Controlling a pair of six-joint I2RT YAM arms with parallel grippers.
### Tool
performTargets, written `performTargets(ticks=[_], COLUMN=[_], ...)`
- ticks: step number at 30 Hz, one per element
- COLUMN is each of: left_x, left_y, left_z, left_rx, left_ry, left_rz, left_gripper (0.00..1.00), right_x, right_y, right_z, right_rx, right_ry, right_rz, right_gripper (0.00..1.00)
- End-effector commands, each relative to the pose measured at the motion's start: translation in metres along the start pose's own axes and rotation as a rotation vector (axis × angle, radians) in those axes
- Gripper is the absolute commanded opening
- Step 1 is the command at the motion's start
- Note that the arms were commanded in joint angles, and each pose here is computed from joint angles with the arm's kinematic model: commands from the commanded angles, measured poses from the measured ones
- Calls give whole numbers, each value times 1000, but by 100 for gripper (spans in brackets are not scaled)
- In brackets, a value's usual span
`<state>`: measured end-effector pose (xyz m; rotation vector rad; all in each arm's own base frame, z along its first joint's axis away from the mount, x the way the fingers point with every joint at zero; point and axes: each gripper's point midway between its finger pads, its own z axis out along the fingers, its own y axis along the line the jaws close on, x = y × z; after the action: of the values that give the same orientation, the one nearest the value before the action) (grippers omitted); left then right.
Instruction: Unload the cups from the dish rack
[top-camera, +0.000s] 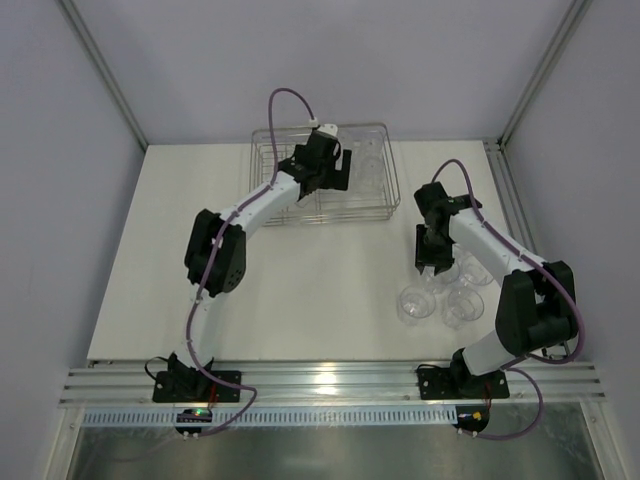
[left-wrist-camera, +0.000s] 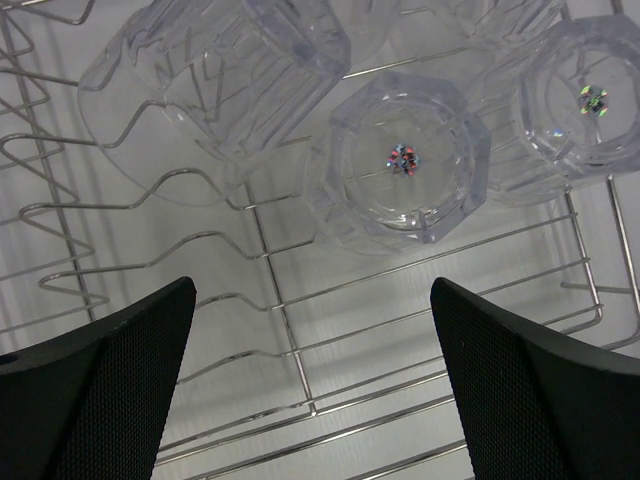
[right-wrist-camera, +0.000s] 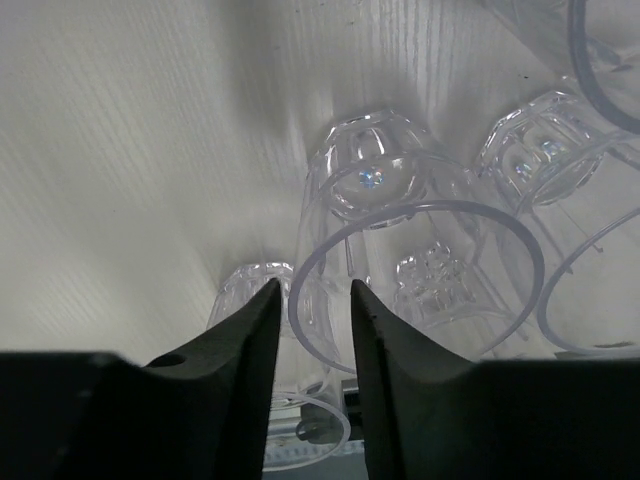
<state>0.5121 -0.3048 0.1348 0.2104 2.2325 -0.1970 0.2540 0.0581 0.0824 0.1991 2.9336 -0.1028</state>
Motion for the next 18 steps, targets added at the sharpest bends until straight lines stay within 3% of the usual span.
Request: performTargets(ticks=[1, 6, 10, 18], left_x=[-34, -35, -32, -32], left_y=[-25, -40, -45, -48], left_z=[2, 14, 29, 65], left_rx=[108, 185, 193, 175], left_ry=[-131, -172, -171, -219], left_rz=[4, 41, 55, 69], left_gripper=[100, 100, 100, 100], right_x=[-2, 1, -1, -21], right_y=[-2, 2, 7, 32], right_z=[-4, -9, -24, -82], right_rx=[16, -16, -66, -257], right_ry=[-12, -6, -37, -156], right_rz=[-5, -7, -5, -32], right_gripper=[43, 63, 71, 72])
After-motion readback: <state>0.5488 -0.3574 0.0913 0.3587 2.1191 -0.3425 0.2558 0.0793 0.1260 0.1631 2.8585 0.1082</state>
